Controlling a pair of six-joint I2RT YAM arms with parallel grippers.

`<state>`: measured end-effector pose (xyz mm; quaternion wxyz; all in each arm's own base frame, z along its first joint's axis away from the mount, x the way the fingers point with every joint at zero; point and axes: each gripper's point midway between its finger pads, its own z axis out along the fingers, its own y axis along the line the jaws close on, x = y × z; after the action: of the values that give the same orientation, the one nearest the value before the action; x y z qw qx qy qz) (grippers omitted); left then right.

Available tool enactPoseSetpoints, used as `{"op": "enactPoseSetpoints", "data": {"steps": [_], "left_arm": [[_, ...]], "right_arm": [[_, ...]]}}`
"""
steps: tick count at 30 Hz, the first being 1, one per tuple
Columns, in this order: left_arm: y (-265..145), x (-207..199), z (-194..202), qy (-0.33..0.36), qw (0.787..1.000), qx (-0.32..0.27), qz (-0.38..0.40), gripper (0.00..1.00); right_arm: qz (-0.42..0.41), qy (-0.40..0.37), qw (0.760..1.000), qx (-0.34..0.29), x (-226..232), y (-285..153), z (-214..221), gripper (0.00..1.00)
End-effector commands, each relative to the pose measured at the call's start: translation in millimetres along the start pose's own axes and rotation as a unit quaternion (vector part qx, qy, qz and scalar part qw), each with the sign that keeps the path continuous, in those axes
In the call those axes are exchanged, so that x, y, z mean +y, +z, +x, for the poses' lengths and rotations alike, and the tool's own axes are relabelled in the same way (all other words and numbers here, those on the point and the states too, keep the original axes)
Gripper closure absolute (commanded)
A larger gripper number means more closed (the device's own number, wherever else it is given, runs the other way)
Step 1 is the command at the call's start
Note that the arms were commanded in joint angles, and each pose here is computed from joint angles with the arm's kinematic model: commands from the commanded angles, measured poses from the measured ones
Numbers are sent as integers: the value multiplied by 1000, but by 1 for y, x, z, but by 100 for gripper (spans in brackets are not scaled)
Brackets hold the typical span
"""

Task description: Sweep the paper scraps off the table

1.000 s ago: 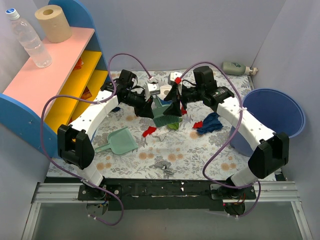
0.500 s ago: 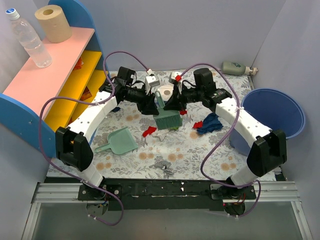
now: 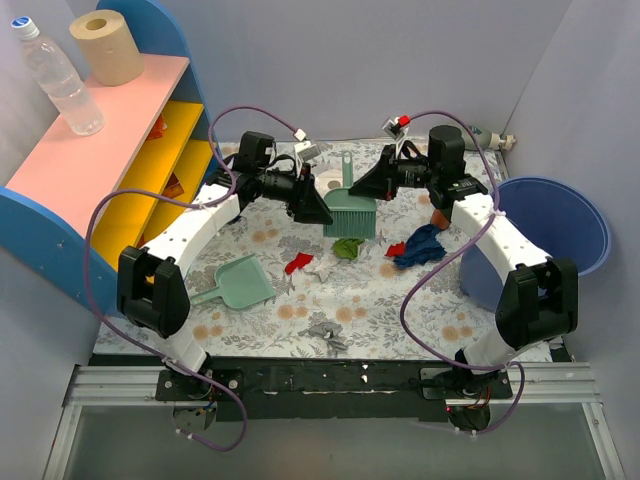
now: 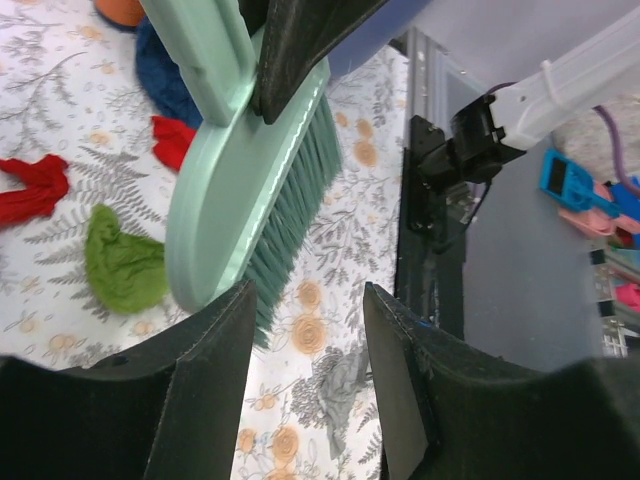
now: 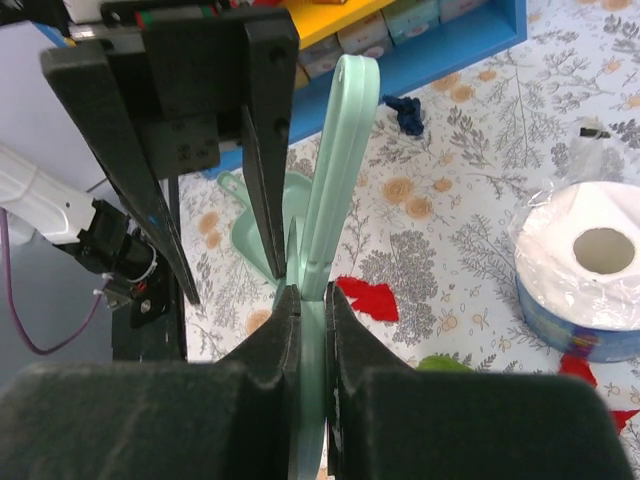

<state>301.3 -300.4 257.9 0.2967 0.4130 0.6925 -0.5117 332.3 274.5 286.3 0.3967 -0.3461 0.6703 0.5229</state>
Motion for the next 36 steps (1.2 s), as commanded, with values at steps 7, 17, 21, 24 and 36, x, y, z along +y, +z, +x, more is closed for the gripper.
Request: {"op": "enactPoseSetpoints", "data": {"steps": [7, 17, 21, 24, 36], "left_arm": [[8, 3, -27, -9, 999, -31, 31, 63], [-27, 7, -31, 7, 999, -1, -36, 59], [-23, 26, -20, 0, 997, -13, -74, 51], [-13, 23, -24, -10, 999, -30, -44, 47], [10, 7, -27, -30, 998, -26, 47, 81]], "right_arm": [[-53, -12, 998, -25, 32, -4, -31, 99], [-32, -16, 999, -27, 20, -14, -30, 99], [-28, -14, 999, -27, 19, -14, -27, 99], [-29, -10, 999, -27, 19, -14, -28, 99], [5, 10, 1000, -27, 3, -12, -15, 99]]}}
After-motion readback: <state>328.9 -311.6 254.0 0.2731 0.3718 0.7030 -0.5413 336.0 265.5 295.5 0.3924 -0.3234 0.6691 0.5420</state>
